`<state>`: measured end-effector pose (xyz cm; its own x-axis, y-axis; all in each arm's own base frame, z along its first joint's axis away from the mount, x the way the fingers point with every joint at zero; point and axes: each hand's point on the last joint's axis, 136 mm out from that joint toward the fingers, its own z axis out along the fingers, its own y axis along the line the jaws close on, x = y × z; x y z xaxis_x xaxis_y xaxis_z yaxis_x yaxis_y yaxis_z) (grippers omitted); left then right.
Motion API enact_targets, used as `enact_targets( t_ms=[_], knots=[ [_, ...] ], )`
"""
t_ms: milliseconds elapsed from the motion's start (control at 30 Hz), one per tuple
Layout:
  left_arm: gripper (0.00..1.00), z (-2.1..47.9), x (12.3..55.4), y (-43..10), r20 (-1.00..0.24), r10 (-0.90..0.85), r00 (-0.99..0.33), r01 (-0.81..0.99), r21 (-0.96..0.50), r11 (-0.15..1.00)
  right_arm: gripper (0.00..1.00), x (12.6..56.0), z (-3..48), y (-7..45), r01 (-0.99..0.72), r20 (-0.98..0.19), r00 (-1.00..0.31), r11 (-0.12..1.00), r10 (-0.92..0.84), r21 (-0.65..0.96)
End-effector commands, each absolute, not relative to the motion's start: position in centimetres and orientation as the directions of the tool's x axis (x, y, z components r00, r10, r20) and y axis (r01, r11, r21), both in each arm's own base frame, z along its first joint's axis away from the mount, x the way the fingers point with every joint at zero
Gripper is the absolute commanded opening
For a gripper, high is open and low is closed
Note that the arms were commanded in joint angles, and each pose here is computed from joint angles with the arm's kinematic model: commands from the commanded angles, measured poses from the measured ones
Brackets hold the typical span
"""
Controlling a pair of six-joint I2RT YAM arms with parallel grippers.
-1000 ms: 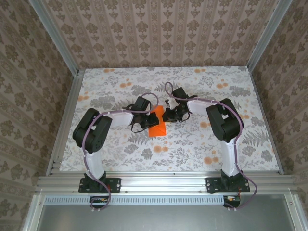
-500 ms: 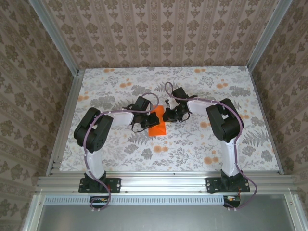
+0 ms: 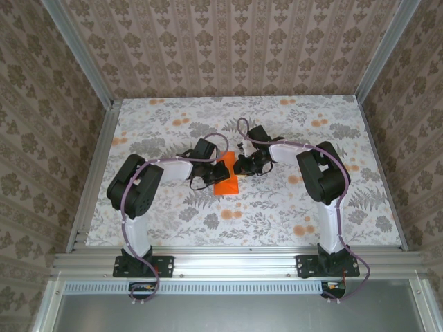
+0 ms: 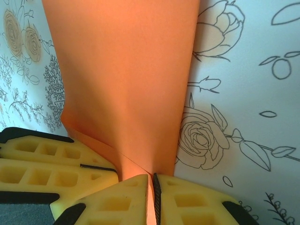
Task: Fold a paper plane with a square sheet of paper (pick it up from the middle)
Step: Fold the triangle a second time at the center of the table.
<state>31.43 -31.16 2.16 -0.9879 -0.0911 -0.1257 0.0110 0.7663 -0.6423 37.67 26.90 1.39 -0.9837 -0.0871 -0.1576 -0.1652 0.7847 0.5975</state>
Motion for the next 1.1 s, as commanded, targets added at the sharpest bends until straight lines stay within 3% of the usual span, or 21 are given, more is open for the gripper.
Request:
enact_targets(
  t_ms=[0, 433, 767, 1067],
  knots=[
    [0.10, 1.2, 31.6, -31.1, -0.111, -0.094, -0.989, -0.002, -0.633, 0.774, 0.16, 36.6, -1.2, 25.4, -0.101, -0.085, -0.994, 0.846, -0.067, 0.524],
    [0.08, -1.1, 30.5, -29.2, -0.067, -0.116, -0.991, -0.060, -0.550, 0.833, 0.29, 37.8, 6.8, 25.2, -0.101, -0.223, -0.974, 0.814, 0.035, 0.572],
    [0.08, -1.6, 30.3, -28.7, -0.062, -0.130, -0.990, -0.079, -0.522, 0.849, 0.12, 32.5, 5.9, 27.2, -0.111, -0.146, -0.989, 0.817, -0.033, 0.565],
    [0.08, -1.8, 30.3, -28.5, -0.063, -0.136, -0.989, -0.085, -0.516, 0.853, 0.11, 30.3, 3.6, 29.1, -0.119, -0.071, -0.993, 0.810, -0.095, 0.574]
  ],
)
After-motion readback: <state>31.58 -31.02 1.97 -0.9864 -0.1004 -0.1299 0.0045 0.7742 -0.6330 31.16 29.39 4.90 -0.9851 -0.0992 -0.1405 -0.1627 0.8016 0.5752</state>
